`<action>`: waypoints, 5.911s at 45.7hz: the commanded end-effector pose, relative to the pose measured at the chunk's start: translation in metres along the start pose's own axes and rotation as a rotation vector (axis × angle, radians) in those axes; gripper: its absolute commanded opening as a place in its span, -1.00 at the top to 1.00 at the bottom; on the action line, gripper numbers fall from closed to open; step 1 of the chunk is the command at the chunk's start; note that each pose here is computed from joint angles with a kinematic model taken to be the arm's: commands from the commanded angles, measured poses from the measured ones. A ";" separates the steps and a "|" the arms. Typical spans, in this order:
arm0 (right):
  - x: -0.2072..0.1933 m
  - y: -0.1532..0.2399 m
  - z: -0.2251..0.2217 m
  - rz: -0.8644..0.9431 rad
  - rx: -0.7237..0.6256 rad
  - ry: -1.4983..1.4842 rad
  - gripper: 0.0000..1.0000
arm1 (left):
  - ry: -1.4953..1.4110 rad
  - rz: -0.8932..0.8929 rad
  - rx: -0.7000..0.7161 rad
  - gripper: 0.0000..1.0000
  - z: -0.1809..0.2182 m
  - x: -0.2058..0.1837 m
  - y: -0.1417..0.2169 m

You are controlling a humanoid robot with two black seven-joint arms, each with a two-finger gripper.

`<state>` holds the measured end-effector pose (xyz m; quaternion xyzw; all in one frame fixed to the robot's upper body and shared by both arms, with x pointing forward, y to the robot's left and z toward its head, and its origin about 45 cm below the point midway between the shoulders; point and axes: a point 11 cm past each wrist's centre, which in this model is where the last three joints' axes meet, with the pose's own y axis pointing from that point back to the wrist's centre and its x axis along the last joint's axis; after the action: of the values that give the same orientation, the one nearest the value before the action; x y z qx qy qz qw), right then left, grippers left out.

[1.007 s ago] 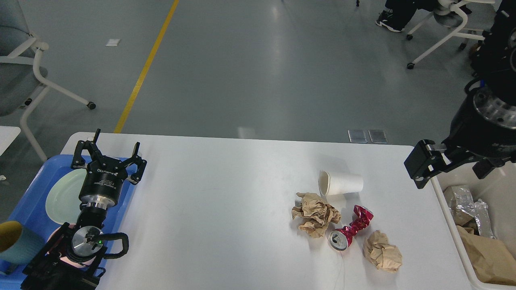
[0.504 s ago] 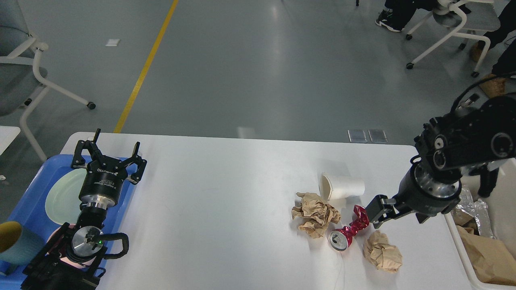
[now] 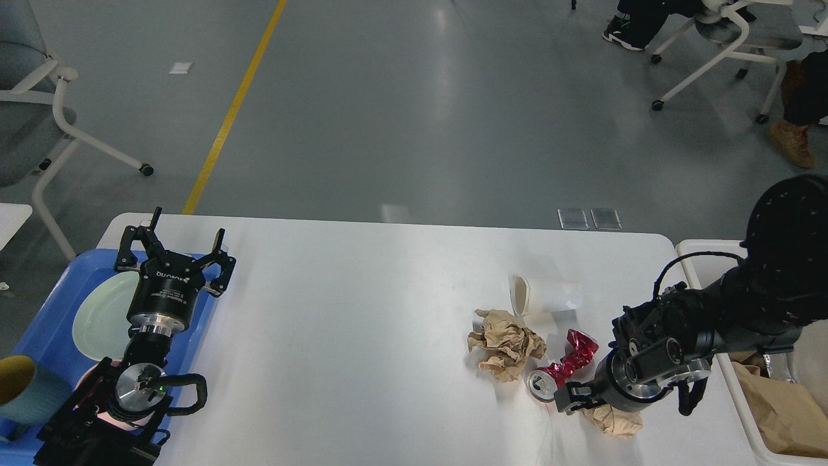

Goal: Tidy desktop
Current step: 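Swing the right gripper down to the crumpled paper beside the red can, then grasp the crumpled brown paper with the right gripper, then carry the crumpled paper into the white bin and release it, then raise the right gripper out of the bin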

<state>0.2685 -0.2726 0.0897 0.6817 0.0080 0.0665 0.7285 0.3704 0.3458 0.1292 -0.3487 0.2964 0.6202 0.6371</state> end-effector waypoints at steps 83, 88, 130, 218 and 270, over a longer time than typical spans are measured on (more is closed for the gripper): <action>0.041 0.223 0.041 -0.058 0.006 -0.213 1.00 | 0.000 0.000 0.000 -0.93 0.000 0.000 0.000; 0.045 0.243 0.040 -0.013 0.059 -0.227 1.00 | -0.002 0.000 0.000 -0.93 0.001 0.000 0.000; -0.033 0.029 0.311 0.320 -0.334 -0.631 1.00 | -0.002 0.002 0.000 -0.93 0.000 0.001 0.001; -0.064 -0.056 0.310 0.604 -0.549 -0.648 -1.00 | 0.000 0.000 0.000 -0.93 0.000 0.000 0.000; 0.051 0.307 0.046 0.031 -0.150 -0.012 -0.98 | -0.002 0.000 0.000 -0.93 0.001 0.000 0.000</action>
<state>0.2934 -0.2999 0.4019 0.6250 0.0068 0.0527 0.7788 0.3703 0.3466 0.1293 -0.3481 0.2958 0.6208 0.6371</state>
